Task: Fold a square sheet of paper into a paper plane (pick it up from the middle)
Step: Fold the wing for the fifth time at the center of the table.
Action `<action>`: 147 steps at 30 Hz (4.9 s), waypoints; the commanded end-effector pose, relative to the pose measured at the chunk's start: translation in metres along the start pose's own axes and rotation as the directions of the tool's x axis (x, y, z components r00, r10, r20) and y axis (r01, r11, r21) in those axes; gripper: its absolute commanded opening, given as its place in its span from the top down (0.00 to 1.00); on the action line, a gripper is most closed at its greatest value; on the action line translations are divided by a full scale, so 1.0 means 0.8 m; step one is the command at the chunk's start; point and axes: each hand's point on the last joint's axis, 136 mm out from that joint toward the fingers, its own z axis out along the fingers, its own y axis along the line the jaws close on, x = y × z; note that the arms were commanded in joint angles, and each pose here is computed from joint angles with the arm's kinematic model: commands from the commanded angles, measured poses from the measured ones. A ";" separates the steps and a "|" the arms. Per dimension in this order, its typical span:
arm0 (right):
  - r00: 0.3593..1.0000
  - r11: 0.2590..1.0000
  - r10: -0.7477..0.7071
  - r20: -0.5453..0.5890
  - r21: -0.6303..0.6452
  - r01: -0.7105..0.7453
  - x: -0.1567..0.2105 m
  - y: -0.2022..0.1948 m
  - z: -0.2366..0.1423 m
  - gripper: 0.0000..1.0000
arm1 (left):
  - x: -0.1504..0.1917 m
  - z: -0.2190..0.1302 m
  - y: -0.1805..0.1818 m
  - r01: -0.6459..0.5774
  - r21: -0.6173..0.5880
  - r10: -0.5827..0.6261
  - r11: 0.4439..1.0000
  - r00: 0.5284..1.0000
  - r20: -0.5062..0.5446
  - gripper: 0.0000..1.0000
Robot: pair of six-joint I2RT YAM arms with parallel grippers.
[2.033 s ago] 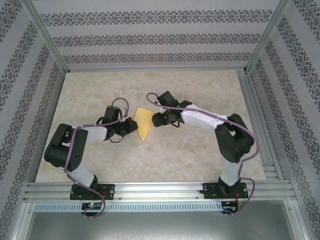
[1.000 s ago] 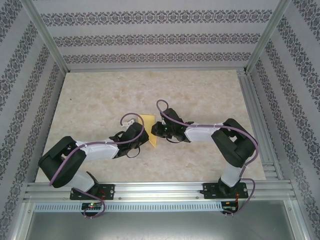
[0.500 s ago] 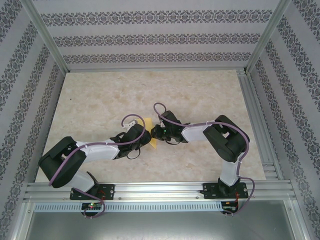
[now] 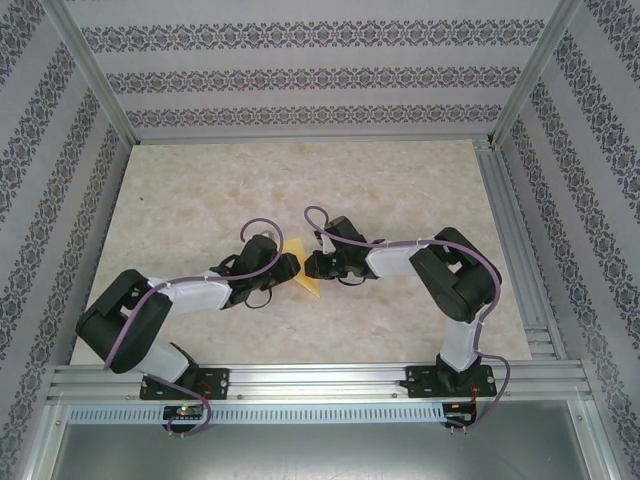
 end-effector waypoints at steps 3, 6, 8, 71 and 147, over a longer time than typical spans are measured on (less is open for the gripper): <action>0.998 0.998 -0.023 -0.053 0.050 0.026 0.009 -0.027 0.003 0.89 | 0.007 0.015 -0.003 -0.025 0.040 0.027 0.999 0.998 -0.061 0.65; 0.998 0.998 -0.046 -0.044 0.044 0.048 0.004 -0.022 0.001 0.88 | 0.008 0.017 0.010 -0.007 -0.011 0.006 1.000 0.998 -0.070 0.74; 0.997 0.997 -0.072 -0.025 0.035 0.073 -0.001 -0.017 -0.005 0.85 | 0.007 0.016 0.014 0.004 -0.034 -0.007 0.999 0.998 -0.064 0.79; 0.516 0.628 -0.771 0.374 0.308 0.715 0.019 0.052 -0.017 0.87 | -0.034 -0.013 -0.019 0.152 -0.151 -0.159 0.977 0.987 -0.036 0.68; 0.939 0.957 -0.145 0.311 -0.196 0.213 0.000 0.027 -0.036 0.90 | -0.030 0.009 -0.041 -0.083 0.016 0.084 0.996 0.994 -0.065 0.54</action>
